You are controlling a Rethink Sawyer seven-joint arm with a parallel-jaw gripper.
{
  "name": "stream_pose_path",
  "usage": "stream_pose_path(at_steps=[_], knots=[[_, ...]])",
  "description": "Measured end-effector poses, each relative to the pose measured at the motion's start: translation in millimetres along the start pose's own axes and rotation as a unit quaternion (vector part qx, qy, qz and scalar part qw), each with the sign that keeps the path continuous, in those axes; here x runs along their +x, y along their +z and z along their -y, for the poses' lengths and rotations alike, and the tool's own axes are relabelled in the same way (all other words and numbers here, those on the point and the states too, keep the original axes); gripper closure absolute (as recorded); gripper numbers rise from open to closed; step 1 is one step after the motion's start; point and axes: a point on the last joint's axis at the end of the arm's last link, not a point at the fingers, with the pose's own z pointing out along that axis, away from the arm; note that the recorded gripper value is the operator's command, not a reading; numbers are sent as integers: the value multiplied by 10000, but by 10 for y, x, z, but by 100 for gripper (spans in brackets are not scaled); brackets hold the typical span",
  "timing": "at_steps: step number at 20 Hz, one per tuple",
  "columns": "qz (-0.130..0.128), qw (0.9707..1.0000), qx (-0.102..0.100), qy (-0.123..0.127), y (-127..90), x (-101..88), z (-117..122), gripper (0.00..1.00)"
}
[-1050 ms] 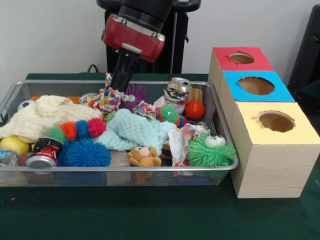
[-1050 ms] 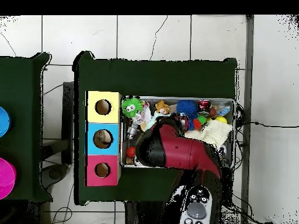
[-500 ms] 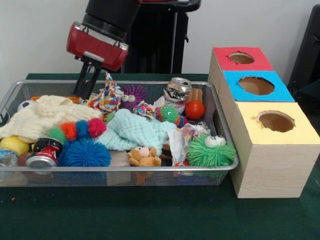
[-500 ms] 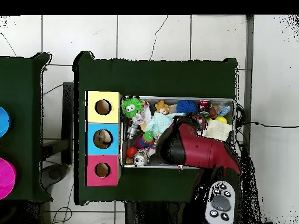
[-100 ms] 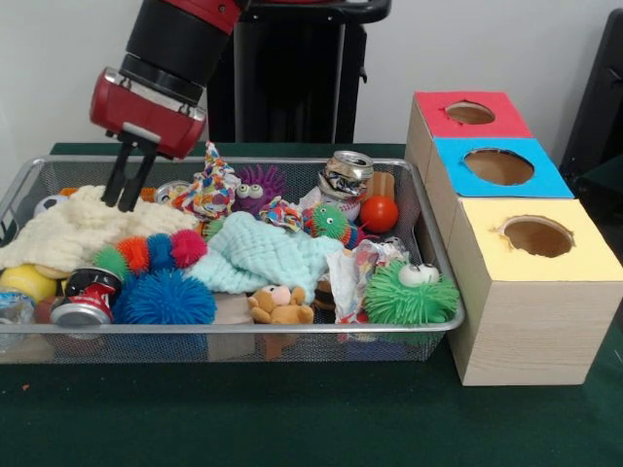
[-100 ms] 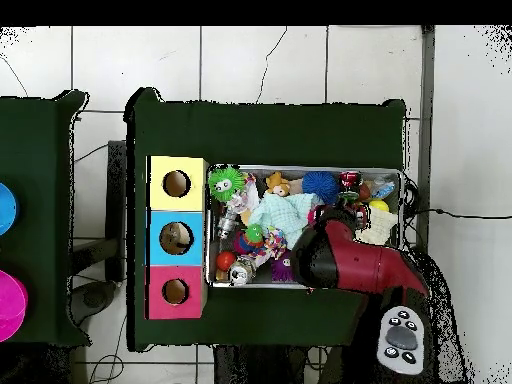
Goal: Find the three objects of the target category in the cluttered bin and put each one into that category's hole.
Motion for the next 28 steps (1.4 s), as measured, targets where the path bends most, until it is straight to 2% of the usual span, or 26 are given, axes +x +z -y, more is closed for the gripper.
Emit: stream_pose_path(at_steps=[6,13,17,22,28], knots=[[81,9999,28,-58,113,121,46,0],[207,9995,163,-199,185,204,39,0],[473,9984,216,-209,331,204,68,0],[783,9963,310,-163,511,198,188,0],[769,9961,441,-7,705,261,479,0]])
